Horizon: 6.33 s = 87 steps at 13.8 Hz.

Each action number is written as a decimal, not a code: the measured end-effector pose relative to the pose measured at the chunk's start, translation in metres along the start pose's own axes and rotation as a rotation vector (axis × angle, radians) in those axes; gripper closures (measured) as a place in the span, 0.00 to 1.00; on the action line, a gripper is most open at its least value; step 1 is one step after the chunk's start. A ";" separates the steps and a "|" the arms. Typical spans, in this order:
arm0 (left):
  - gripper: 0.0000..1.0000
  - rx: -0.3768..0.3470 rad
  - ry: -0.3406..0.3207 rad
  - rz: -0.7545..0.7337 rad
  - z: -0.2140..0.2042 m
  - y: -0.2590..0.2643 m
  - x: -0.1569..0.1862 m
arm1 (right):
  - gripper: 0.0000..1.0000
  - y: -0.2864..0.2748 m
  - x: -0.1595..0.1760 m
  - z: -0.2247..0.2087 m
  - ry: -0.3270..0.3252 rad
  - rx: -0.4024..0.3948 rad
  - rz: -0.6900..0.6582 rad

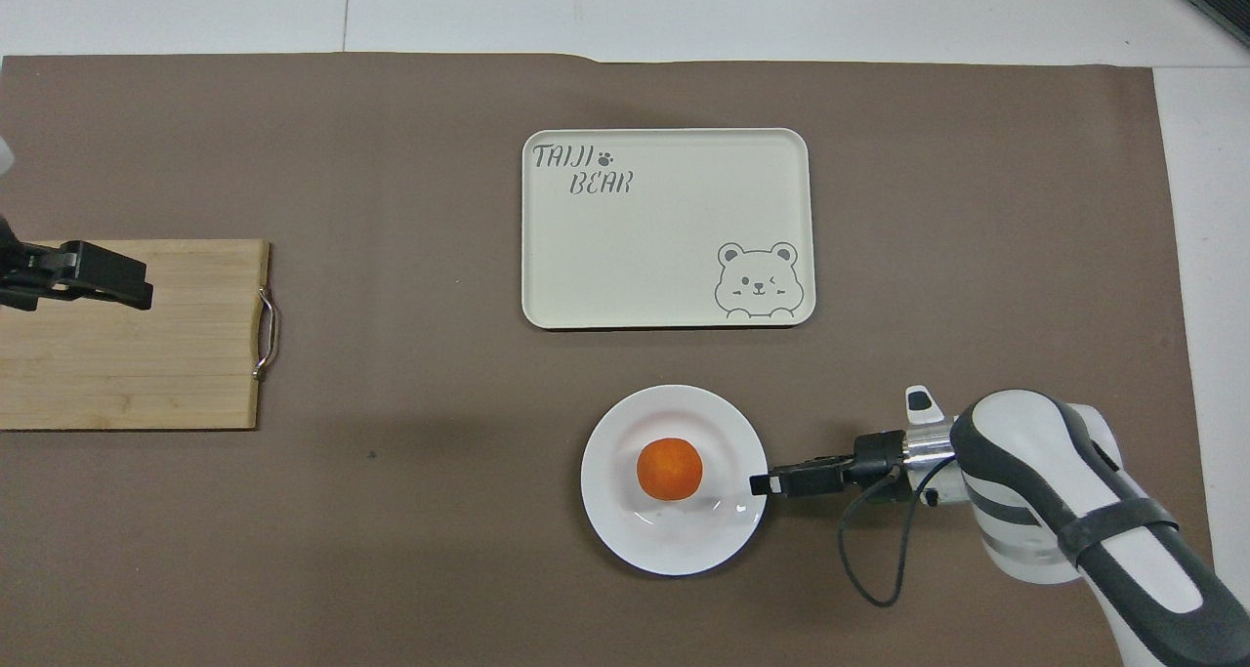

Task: Place orange and plate with both arms
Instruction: 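Close the right gripper on the plate rim, then slide the plate with the right gripper onto the bear tray, then adjust the plate on the tray and open the right gripper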

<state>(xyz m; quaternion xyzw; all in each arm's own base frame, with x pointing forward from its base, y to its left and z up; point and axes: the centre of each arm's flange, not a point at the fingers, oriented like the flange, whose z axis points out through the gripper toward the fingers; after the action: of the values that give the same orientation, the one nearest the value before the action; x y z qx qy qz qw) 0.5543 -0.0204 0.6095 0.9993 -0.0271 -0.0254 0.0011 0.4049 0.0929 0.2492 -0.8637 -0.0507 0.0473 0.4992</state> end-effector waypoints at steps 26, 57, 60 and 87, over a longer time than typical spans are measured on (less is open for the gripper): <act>0.00 0.001 -0.004 0.008 -0.004 0.005 -0.002 | 0.96 -0.003 -0.009 0.033 0.027 -0.058 0.015; 0.00 0.001 -0.004 0.008 -0.004 0.005 -0.002 | 0.96 -0.071 0.193 -0.031 0.230 0.045 0.224; 0.00 0.001 -0.004 0.008 -0.004 0.005 -0.002 | 0.96 -0.048 0.228 -0.019 0.257 0.008 0.227; 0.00 0.001 -0.004 0.008 -0.004 0.005 -0.002 | 0.36 -0.004 0.255 -0.011 0.209 -0.066 0.250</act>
<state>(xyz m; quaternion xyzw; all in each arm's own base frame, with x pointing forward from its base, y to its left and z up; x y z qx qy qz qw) 0.5522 -0.0252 0.6134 0.9991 -0.0310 -0.0273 0.0005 0.6590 0.1200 0.2506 -0.8793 0.1078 0.0172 0.4635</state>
